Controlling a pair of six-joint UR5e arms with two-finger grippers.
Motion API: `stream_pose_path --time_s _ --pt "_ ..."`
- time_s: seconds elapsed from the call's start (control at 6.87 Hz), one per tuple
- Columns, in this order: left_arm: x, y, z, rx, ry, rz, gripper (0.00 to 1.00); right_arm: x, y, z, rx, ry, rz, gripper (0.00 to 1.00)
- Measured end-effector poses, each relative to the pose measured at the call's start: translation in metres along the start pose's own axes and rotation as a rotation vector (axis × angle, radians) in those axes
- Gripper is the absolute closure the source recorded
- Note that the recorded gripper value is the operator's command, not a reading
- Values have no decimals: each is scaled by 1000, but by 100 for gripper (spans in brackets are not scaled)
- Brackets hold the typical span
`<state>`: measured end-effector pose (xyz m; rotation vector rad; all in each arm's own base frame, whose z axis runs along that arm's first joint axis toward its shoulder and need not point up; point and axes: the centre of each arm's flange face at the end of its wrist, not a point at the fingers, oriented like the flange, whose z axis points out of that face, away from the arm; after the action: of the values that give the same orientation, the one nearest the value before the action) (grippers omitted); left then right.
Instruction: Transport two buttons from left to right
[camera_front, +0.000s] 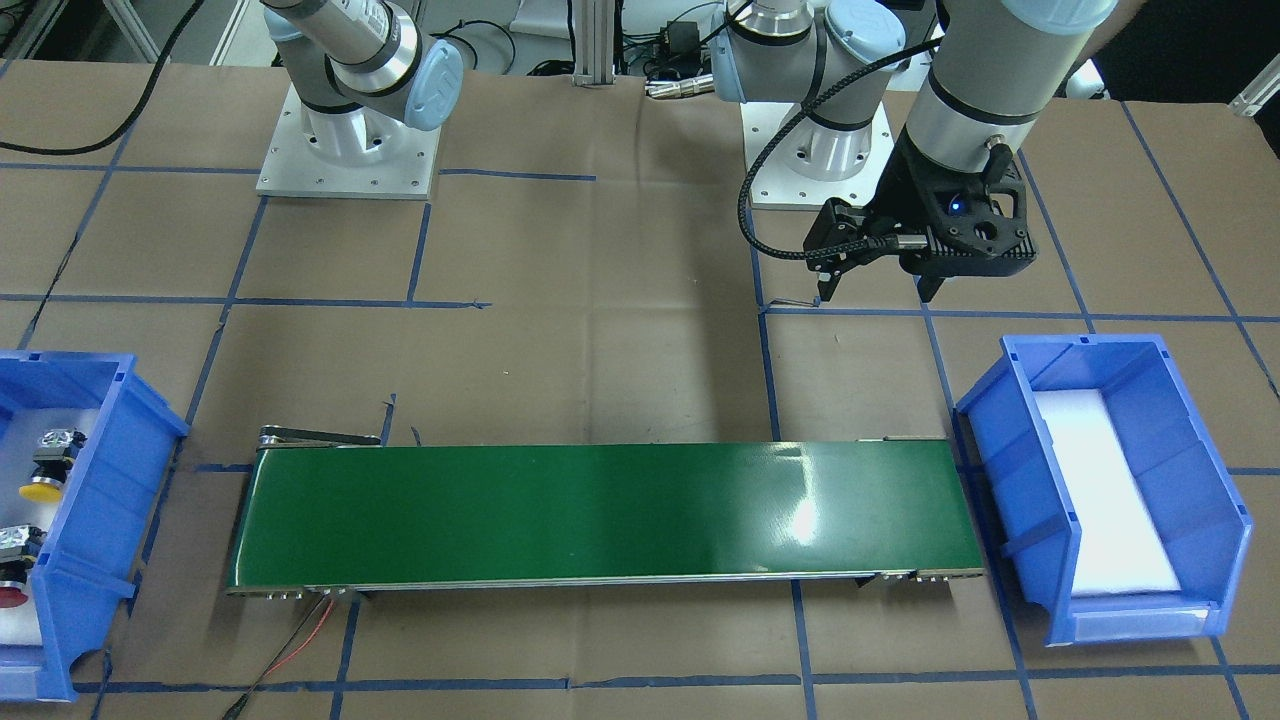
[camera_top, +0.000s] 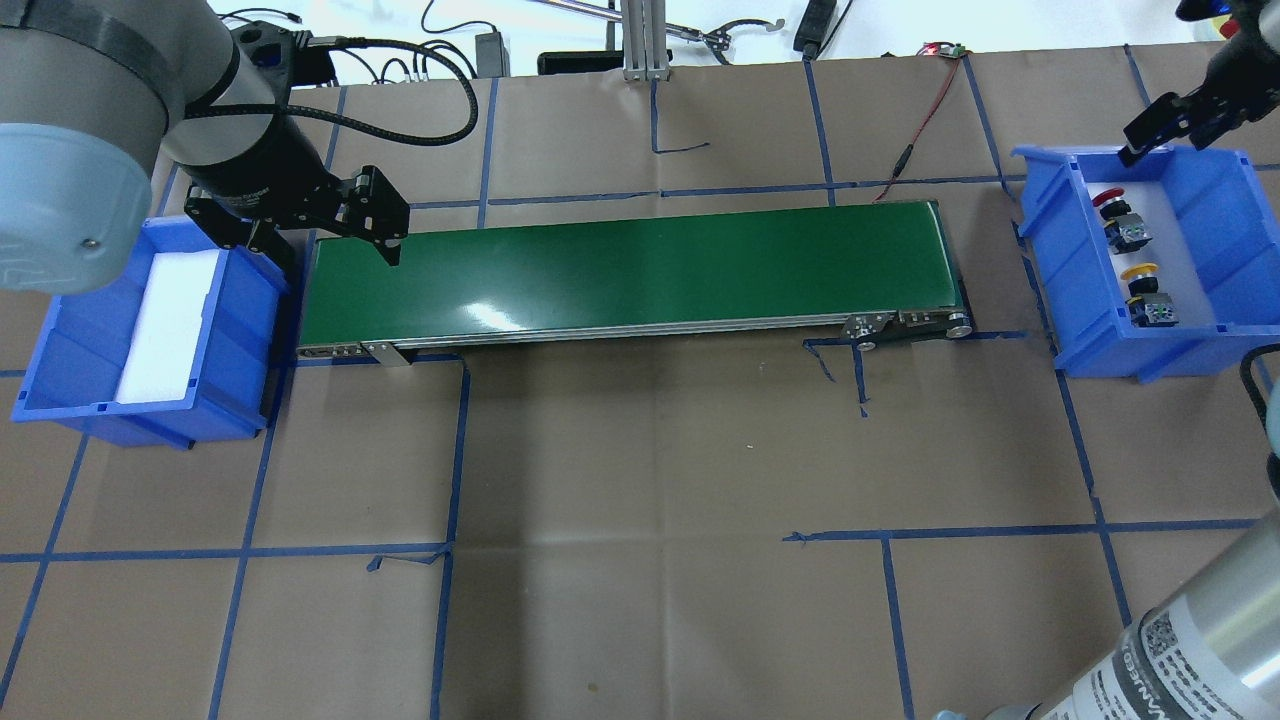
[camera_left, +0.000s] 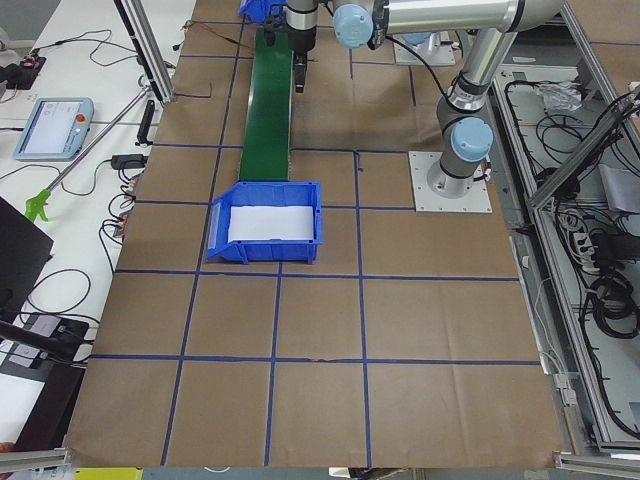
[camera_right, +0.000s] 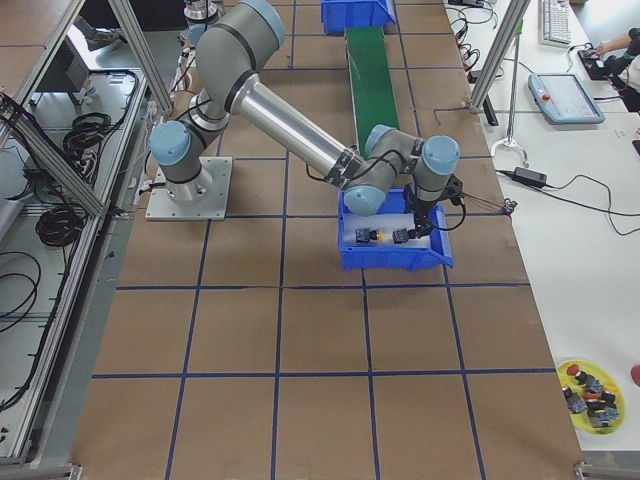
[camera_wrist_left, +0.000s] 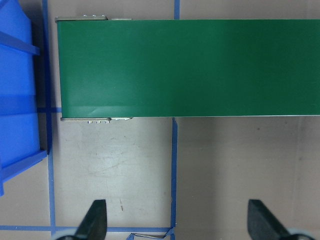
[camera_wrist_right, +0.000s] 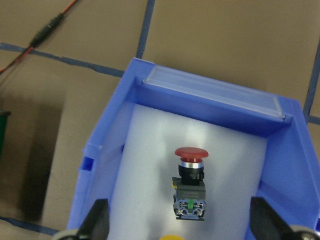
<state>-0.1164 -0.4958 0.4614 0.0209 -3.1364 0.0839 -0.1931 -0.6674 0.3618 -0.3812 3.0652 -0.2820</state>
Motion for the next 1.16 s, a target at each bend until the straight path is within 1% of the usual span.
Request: stream_pose_path --time_s 0.15,0.29,0.44,0.58,0.73,0.87,1.02,1.16 --pt "0 0 0 1 0 0 0 -15 3 -34 42 2 -8 0" --pt "0 0 0 0 0 0 0 -35 13 -65 42 -10 -13 0" --pt "0 0 0 1 0 0 0 -65 25 -89 19 -40 -25 0" --pt "0 -1 0 0 0 0 0 -110 32 -108 -11 -77 -52 0" --pt "0 -1 0 0 0 0 0 -154 34 -118 -40 -100 -25 0" --pt "0 -1 0 0 0 0 0 -194 34 -126 -65 -106 80 0" --pt "0 -1 0 -1 0 0 0 -230 35 -136 -78 -94 156 0" --pt "0 -1 0 -1 0 0 0 -269 42 -146 -91 -58 186 0"
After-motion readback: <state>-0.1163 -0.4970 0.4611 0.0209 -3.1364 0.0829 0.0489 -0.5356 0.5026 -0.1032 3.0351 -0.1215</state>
